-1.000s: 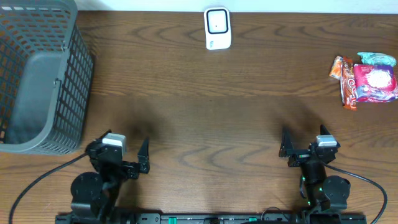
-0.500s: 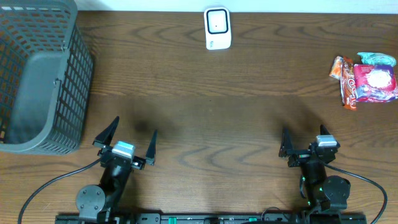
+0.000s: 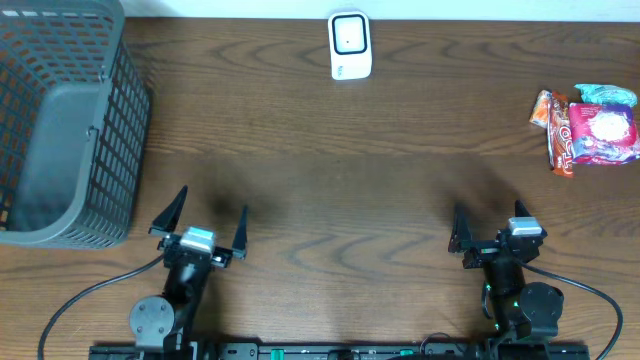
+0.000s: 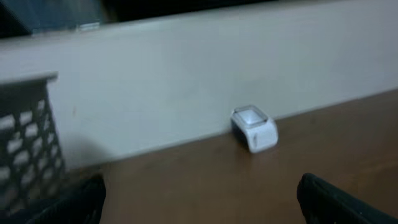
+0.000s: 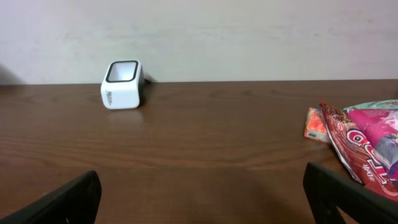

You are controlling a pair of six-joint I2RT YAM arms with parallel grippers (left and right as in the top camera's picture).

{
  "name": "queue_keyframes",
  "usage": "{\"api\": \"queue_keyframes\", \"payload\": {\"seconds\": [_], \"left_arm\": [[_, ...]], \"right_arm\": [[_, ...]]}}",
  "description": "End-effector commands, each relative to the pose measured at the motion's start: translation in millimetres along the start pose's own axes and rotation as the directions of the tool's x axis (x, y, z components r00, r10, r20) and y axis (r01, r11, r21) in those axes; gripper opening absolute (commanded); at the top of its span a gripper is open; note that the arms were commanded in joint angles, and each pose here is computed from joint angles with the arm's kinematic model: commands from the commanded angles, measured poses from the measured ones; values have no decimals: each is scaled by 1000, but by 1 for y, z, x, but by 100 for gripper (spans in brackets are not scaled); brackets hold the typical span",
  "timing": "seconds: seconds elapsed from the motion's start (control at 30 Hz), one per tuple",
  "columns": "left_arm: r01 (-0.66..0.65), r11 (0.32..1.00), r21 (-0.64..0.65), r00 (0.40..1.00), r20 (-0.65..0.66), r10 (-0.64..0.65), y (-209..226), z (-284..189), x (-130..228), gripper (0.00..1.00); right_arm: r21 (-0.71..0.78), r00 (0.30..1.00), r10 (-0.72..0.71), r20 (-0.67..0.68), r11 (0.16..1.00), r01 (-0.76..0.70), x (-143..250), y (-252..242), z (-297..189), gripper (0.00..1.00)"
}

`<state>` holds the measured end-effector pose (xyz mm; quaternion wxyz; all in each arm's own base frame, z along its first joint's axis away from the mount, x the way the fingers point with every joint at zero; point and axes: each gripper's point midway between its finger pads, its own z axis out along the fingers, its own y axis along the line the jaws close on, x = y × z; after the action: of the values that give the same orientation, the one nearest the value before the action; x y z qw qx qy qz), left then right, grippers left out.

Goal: Scan the item barcode

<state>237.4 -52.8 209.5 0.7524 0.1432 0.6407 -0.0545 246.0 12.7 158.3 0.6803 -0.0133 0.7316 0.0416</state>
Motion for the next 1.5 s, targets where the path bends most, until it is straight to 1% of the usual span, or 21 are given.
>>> {"api": "queue_keyframes", "payload": {"seconds": [0.0,0.13,0.17,0.2,0.27,0.33,0.4,0.47,0.63,0.8,0.97,1.17,1.47], "left_arm": [[18,1000,-12,995,-96,-19,3,-2,25,98],[64,998,-23,971,-228,-67,2,-8,57,98],[100,993,-57,961,-255,-112,5,-10,65,98],[160,980,-114,946,-267,-186,11,-11,70,98],[258,939,-228,920,-240,-311,25,-14,72,98],[364,869,-337,876,-193,-442,38,-18,76,98],[404,824,-396,855,-156,-495,47,-21,78,98],[391,826,-406,860,-159,-485,49,-22,79,98],[267,891,-368,906,-219,-362,47,-21,79,98],[192,917,-349,925,-248,-288,47,-21,79,98],[177,908,-380,927,-246,-284,55,-24,80,98],[120,922,-368,935,-269,-229,56,-24,80,97],[122,929,-349,936,-272,-225,51,-23,80,98]], "right_arm": [[5,1000,-15,1,1000,15,1,-2,0,99],[5,1000,-15,1,1000,15,1,-2,0,99],[5,1000,-15,1,1000,15,1,-2,0,99],[5,1000,-15,1,1000,15,1,-2,0,99],[5,1000,-15,1,1000,15,1,-2,0,99],[5,1000,-14,1,1000,14,1,-2,0,99],[5,1000,-15,1,1000,15,1,-2,0,99],[5,1000,-15,1,1000,15,1,-2,0,99],[5,1000,-14,1,1000,14,1,-2,0,99],[5,1000,-14,1,1000,14,1,-2,0,99],[5,1000,-14,1,1000,14,1,-2,0,99],[5,1000,-15,1,1000,15,1,-2,0,99],[5,1000,-14,1,1000,14,1,-2,0,99]]}}
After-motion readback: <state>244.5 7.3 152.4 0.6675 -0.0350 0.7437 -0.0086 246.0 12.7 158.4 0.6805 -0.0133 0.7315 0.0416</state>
